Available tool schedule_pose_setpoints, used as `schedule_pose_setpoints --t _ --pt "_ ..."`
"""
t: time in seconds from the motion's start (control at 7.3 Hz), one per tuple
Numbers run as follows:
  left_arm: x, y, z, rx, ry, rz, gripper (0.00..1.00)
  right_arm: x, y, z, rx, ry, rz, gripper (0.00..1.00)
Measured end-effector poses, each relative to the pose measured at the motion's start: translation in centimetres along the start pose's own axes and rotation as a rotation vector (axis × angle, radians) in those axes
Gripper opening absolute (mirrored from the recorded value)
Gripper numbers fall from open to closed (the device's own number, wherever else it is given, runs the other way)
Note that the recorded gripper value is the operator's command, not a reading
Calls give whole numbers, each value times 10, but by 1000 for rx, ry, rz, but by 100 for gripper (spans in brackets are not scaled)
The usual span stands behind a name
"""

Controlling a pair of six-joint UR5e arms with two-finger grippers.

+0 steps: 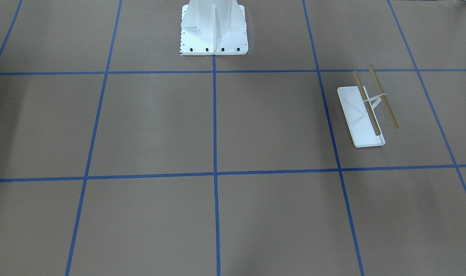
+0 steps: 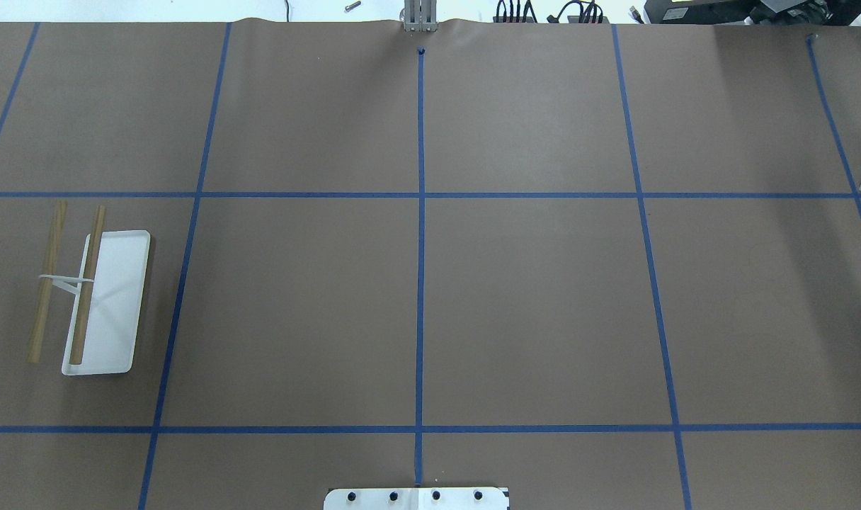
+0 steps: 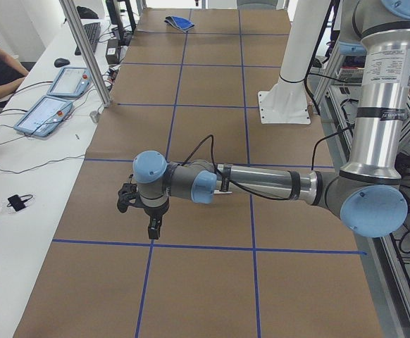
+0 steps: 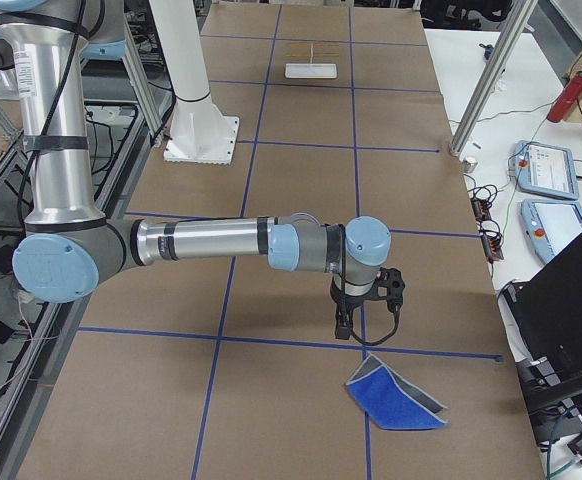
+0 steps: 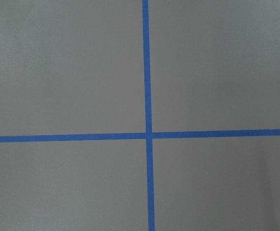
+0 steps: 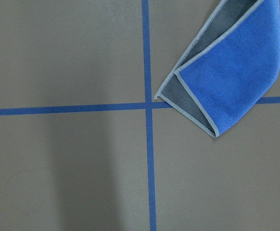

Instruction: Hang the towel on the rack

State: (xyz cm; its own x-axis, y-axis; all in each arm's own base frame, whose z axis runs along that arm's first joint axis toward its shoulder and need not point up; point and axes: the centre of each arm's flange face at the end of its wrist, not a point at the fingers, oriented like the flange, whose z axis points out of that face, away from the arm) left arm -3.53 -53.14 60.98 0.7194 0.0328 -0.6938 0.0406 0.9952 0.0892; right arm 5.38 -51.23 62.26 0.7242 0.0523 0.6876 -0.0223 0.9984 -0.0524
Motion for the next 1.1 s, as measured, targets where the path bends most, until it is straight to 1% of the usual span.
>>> schedule_pose_setpoints --t 0.27,0.68,0.96,1.1 --pt "5 -2 -3 12 6 15 98 -2 -2 -1 4 3 -9 100" --pt "11 -8 -7 43 12 47 98 -14 -13 -12 27 4 -30 100" --pt "14 -11 -7 47 11 57 98 -5 -15 0 33 35 -40 100" --pt "16 -13 -6 48 3 64 98 2 -21 9 36 52 -41 100"
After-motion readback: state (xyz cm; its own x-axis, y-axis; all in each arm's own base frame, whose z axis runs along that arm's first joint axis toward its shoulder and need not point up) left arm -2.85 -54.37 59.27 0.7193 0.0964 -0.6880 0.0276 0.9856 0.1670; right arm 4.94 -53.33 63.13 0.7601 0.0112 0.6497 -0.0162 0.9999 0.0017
